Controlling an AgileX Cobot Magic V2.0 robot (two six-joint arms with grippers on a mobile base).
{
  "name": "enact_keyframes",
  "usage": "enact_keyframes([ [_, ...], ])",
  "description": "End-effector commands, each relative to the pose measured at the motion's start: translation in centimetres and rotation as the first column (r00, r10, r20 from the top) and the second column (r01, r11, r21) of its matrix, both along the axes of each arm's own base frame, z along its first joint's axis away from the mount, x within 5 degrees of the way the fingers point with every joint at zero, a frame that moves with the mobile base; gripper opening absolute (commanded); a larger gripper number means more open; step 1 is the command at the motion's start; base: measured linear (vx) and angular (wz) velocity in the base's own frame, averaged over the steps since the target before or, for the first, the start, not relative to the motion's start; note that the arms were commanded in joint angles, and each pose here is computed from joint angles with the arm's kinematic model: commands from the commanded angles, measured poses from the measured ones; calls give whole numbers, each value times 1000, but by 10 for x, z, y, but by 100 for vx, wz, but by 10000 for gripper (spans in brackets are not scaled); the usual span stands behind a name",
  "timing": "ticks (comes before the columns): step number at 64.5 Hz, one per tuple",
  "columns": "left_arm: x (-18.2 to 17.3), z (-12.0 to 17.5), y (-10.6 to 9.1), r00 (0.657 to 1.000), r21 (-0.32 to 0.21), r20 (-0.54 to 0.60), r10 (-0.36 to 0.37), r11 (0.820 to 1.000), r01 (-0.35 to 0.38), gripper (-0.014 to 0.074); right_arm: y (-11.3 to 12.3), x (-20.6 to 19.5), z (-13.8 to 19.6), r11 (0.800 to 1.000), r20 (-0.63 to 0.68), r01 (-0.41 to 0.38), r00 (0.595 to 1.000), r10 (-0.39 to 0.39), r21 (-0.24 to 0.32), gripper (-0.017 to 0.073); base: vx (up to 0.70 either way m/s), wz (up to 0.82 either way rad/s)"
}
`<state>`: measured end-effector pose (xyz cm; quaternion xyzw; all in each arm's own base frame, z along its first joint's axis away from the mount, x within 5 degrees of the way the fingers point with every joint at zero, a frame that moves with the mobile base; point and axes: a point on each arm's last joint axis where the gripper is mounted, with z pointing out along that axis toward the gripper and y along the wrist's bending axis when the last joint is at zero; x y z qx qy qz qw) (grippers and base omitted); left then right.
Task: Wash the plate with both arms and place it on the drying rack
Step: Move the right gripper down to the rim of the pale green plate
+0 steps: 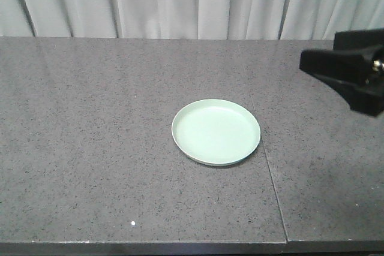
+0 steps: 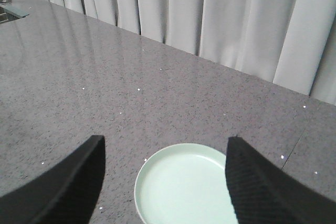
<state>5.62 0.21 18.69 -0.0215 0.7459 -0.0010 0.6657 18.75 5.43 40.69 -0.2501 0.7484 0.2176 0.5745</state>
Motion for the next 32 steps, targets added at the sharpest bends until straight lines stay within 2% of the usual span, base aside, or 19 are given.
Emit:
enact_keyframes([
  [1,-2,17,-1,993,-12,114,-11,1000,13,-6,-1,29,20,1000,31,12,999,-13,13,480,0,0],
  [10,-2,17,-1,993,-12,114,-11,1000,13,-6,3,76,16,1000,-43,-7,999,6,-28,480,0,0],
  [14,-2,17,-1,993,-12,114,-11,1000,13,-6,14,95,10,997,-80,-25,997,19,-71,480,0,0],
  [19,-2,17,-1,993,-12,114,-11,1000,13,-6,32,117,1,987,-114,-46,993,28,-157,480,0,0],
  [24,-2,17,-1,993,-12,114,-11,1000,13,-6,47,140,-14,987,-187,5,982,-35,-162,480,0,0],
  [27,-2,17,-1,993,-12,114,-11,1000,13,-6,53,151,-20,981,-215,24,974,-66,-192,480,0,0],
  [32,-2,17,-1,993,-12,114,-11,1000,13,-6,56,170,-38,975,-313,76,939,-140,-208,480,0,0],
])
